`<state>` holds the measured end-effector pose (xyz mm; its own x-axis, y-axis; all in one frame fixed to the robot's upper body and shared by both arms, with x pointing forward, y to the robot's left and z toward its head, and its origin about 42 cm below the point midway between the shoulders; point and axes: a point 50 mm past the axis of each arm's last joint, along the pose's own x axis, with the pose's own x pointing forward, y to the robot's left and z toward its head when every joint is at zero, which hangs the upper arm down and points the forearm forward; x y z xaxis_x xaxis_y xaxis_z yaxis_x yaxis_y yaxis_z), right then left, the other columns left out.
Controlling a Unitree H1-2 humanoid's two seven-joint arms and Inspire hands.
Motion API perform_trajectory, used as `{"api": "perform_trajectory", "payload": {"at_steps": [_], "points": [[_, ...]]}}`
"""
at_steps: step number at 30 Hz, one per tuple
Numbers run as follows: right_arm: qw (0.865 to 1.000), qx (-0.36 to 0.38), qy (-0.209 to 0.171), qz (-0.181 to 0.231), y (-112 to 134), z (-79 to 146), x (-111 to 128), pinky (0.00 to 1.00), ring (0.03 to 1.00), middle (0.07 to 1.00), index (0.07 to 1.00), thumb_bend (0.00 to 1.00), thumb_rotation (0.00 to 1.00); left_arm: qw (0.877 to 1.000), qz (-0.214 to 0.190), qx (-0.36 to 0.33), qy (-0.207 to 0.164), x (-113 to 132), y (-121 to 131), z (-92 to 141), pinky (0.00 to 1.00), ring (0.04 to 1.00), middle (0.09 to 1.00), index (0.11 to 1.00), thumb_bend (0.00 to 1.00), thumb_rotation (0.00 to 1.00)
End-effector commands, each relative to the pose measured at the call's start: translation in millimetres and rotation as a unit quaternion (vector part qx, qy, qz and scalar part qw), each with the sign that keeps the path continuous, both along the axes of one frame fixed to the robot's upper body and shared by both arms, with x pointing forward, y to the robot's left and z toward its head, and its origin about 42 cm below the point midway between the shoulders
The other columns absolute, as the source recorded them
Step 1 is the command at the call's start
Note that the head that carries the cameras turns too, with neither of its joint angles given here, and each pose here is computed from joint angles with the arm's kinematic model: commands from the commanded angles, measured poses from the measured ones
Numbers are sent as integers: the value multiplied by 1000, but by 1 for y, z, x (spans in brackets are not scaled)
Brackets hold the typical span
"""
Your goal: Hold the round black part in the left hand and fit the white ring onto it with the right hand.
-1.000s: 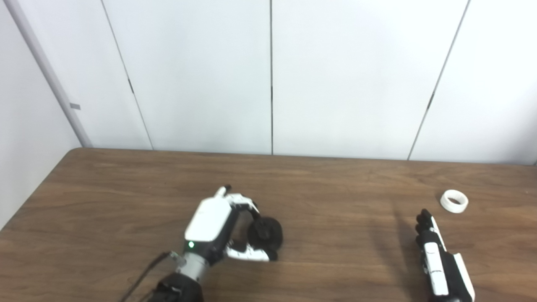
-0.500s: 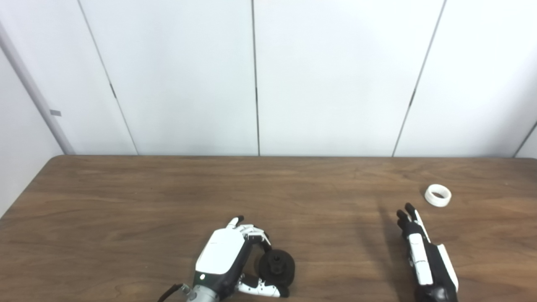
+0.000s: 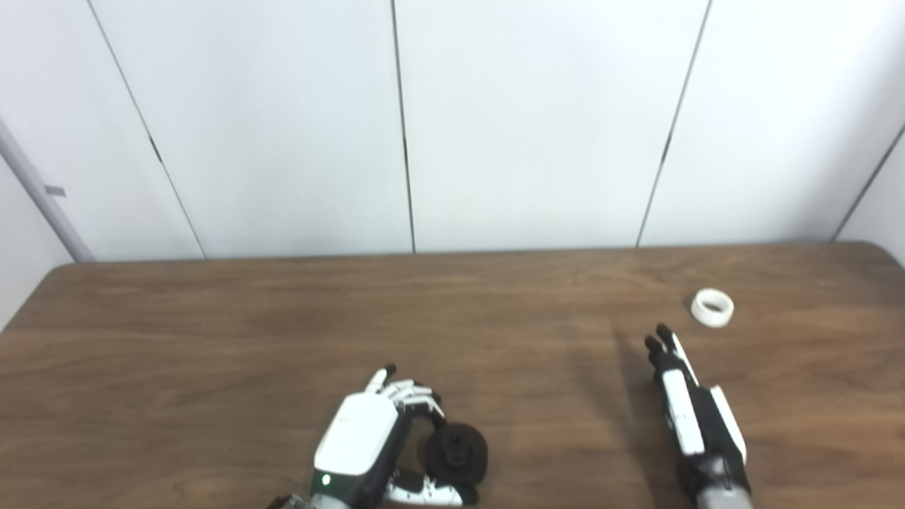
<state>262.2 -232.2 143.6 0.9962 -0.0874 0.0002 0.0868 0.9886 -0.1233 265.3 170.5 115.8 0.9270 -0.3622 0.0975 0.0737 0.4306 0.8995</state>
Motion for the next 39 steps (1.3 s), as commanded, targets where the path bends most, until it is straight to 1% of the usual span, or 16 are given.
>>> {"api": "perform_trajectory", "payload": {"at_steps": [1,3,7,11,13,15,17,21,23,24,26,29,31,33,35,39], "points": [[999,-7,-34,-4,1,19,1,1000,969,948,959,574,1000,1000,-7,22,8,-8,3,-5,978,822,750,485,523,55],[999,-15,-37,-5,-2,25,2,1000,973,953,945,538,982,1000,-7,19,10,-9,4,-6,985,824,752,485,523,55],[998,-38,-39,-13,-9,36,2,1000,973,955,931,511,890,1000,-5,14,14,-10,3,-7,999,832,758,485,523,55],[994,-97,-27,-40,-19,54,6,918,925,914,867,511,750,1000,-3,14,19,-11,1,-9,1000,842,761,484,524,55],[991,-123,-26,-47,-24,61,8,878,909,901,842,524,707,1000,-3,15,20,-11,1,-9,1000,840,758,484,524,55],[988,-143,-32,-57,-32,70,13,882,899,879,802,563,583,1000,-3,17,24,-12,1,-9,1000,840,759,484,524,55],[983,-171,-37,-61,-41,77,19,879,892,859,768,609,483,1000,-3,17,25,-12,1,-9,1000,840,759,484,524,56],[974,-208,-41,-75,-55,89,27,900,900,861,703,704,340,999,-3,18,29,-12,-2,-10,1000,839,758,484,524,55],[969,-228,-43,-86,-64,94,33,935,905,857,657,762,247,999,-3,20,31,-13,-4,-11,1000,839,755,484,524,56],[965,-241,-43,-91,-68,96,36,948,907,854,643,784,223,999,-3,20,31,-13,-4,-12,1000,839,753,484,524,56],[959,-264,-40,-96,-76,99,41,943,905,856,625,818,210,999,-3,22,32,-14,-5,-13,1000,839,751,484,524,56],[941,-324,-31,-94,-87,104,51,880,908,881,631,845,202,999,-4,23,32,-16,-5,-13,1000,837,752,484,524,57],[930,-354,-24,-95,-94,107,59,871,912,899,640,870,199,999,-3,17,37,-16,-4,-12,1000,839,754,484,524,56],[922,-374,-20,-97,-100,109,66,921,919,912,647,891,196,999,-1,13,41,-16,-3,-12,1000,839,754,485,524,56],[915,-389,-15,-101,-106,111,75,975,939,926,656,876,166,999,2,14,44,-16,-2,-13,1000,835,751,485,524,55],[904,-414,-10,-110,-116,114,93,999,970,943,661,863,124,999,5,11,50,-18,1,-14,1000,832,750,485,524,54]]}}
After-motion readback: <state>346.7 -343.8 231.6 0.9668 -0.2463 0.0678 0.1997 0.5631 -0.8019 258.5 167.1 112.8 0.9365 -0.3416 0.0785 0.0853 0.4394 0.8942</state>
